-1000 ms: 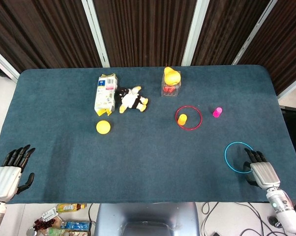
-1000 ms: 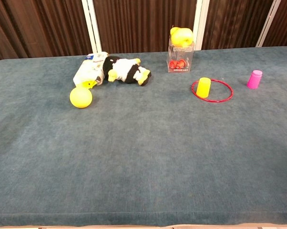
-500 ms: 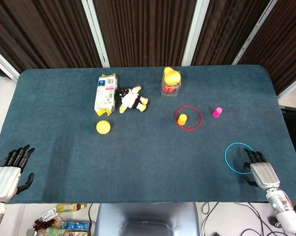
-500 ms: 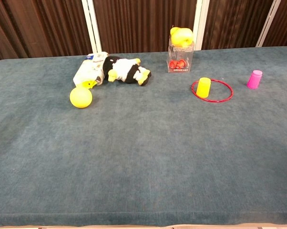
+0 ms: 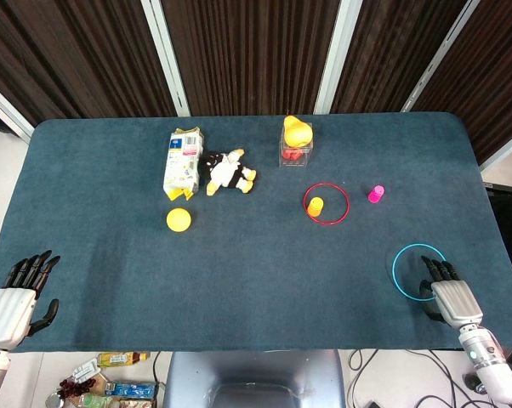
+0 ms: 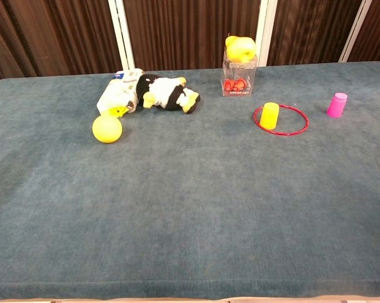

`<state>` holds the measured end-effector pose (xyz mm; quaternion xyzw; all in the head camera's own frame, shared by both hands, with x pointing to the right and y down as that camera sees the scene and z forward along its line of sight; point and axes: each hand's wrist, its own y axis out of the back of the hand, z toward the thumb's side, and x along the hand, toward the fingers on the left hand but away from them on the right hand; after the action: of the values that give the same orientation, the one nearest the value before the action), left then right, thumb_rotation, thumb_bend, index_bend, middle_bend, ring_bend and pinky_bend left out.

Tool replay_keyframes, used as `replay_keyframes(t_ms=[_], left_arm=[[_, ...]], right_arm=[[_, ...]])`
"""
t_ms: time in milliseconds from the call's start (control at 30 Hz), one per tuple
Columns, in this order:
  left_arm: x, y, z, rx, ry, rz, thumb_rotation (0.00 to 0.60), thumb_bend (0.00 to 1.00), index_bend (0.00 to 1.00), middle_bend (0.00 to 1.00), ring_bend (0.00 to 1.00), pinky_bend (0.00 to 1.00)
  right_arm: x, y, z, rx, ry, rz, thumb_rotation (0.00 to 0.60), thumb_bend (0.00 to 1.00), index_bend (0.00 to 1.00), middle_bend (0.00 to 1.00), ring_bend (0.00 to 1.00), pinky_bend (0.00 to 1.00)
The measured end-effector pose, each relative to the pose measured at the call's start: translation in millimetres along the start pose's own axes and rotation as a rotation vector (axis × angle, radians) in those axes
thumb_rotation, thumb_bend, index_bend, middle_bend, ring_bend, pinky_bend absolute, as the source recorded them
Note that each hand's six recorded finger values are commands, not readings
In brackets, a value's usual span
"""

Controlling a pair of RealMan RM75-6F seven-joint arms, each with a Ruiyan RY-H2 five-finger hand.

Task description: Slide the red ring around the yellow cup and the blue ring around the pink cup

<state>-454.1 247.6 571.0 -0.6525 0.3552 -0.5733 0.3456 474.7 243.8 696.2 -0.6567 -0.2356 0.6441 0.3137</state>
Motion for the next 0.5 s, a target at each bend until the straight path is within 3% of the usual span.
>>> replay_keyframes(t_ms=[233,500], left_arm=[[0.2,0.1,0.0,0.0,0.0,0.001,0.6,0.47,0.0,0.0,0.0,0.09],[0.1,-1.0,0.7,0.003,-0.002,-0.002,0.6,0.47,0.0,0.0,0.0,0.09]], right_arm=[[-0.6,4.2,1.2,-0.01,0.005,-0.016,0.6,0.49,0.76,0.07,0.0,0.0],[-19.6,32.0,6.8,-0.024,0.025,-0.08,0.6,0.49,0.76,0.07,0.0,0.0]])
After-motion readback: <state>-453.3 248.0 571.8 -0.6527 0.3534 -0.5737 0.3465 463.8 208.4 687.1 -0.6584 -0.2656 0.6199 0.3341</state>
